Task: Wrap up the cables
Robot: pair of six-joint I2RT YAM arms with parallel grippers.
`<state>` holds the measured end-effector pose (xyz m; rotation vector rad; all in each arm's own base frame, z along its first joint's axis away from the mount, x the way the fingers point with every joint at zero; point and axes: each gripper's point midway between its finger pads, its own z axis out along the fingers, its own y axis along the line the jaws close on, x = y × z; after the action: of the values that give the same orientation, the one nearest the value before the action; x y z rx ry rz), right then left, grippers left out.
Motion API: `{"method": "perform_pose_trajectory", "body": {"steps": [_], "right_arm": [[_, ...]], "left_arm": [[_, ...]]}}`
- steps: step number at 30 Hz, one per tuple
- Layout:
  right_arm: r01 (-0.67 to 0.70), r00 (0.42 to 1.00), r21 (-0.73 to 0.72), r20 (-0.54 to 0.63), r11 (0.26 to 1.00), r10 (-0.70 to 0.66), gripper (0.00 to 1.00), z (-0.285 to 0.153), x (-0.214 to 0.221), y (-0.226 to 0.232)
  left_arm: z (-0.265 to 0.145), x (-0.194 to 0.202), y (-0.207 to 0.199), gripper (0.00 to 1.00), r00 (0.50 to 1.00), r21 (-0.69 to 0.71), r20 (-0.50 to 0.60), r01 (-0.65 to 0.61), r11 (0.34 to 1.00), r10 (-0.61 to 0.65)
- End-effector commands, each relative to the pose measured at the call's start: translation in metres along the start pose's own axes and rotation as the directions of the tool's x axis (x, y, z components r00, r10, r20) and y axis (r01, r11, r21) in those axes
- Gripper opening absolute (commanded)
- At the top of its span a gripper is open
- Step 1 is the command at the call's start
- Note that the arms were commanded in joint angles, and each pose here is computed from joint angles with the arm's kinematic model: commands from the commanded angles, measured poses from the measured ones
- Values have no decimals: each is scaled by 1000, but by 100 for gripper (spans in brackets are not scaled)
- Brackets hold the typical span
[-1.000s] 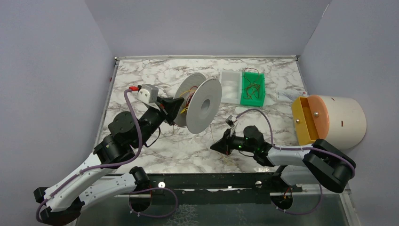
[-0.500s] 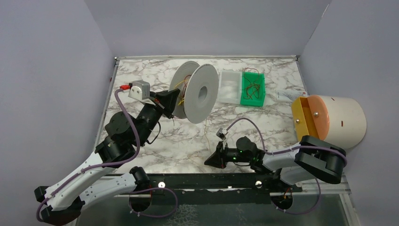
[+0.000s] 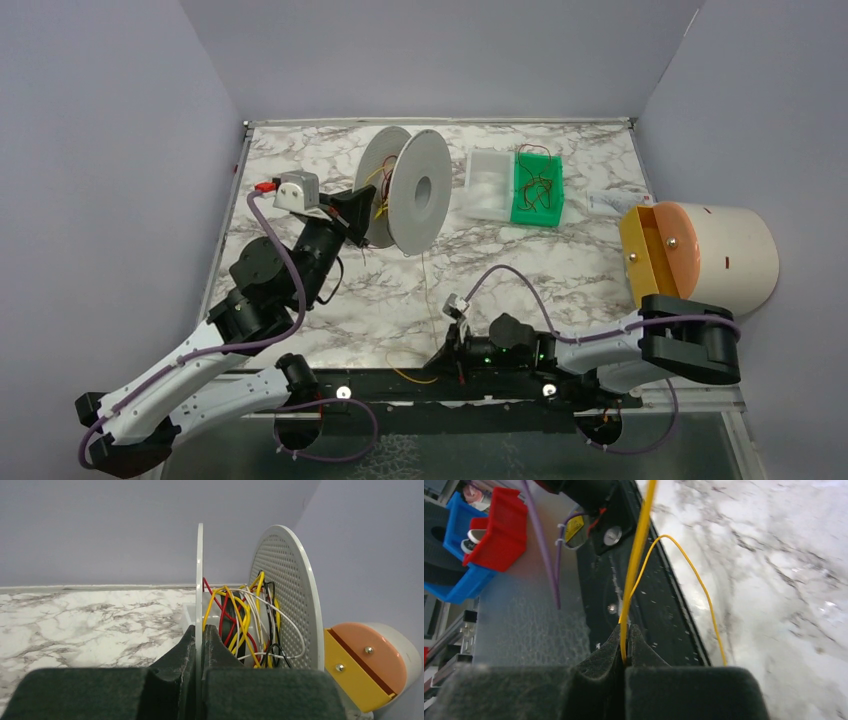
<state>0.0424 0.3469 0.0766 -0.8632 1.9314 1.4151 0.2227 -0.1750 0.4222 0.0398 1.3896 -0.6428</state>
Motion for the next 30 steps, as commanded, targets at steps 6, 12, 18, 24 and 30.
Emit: {"method": "perform_pose_trajectory", "body": {"steps": [6,12,18,24,30], "right_arm": [[182,982,147,-77,972,-172,1,24,-3,43],[309,950,192,-110,932,-292,1,26,-21,90],[374,927,231,-115,898,-356,1,9,-61,120],[438,897,342,-104,831,-430,1,-15,-110,123],[531,830,450,-104,718,-549,1,-41,-162,123]], "left_arm": [[13,-4,28,0,999,-208,37,-24,978,32],[21,34,45,0,987,-295,-89,-154,943,133],[18,71,57,0,964,-309,-193,-239,921,185],[10,110,66,0,915,-283,-332,-328,901,229],[6,141,67,0,851,-226,-452,-400,888,268]]}}
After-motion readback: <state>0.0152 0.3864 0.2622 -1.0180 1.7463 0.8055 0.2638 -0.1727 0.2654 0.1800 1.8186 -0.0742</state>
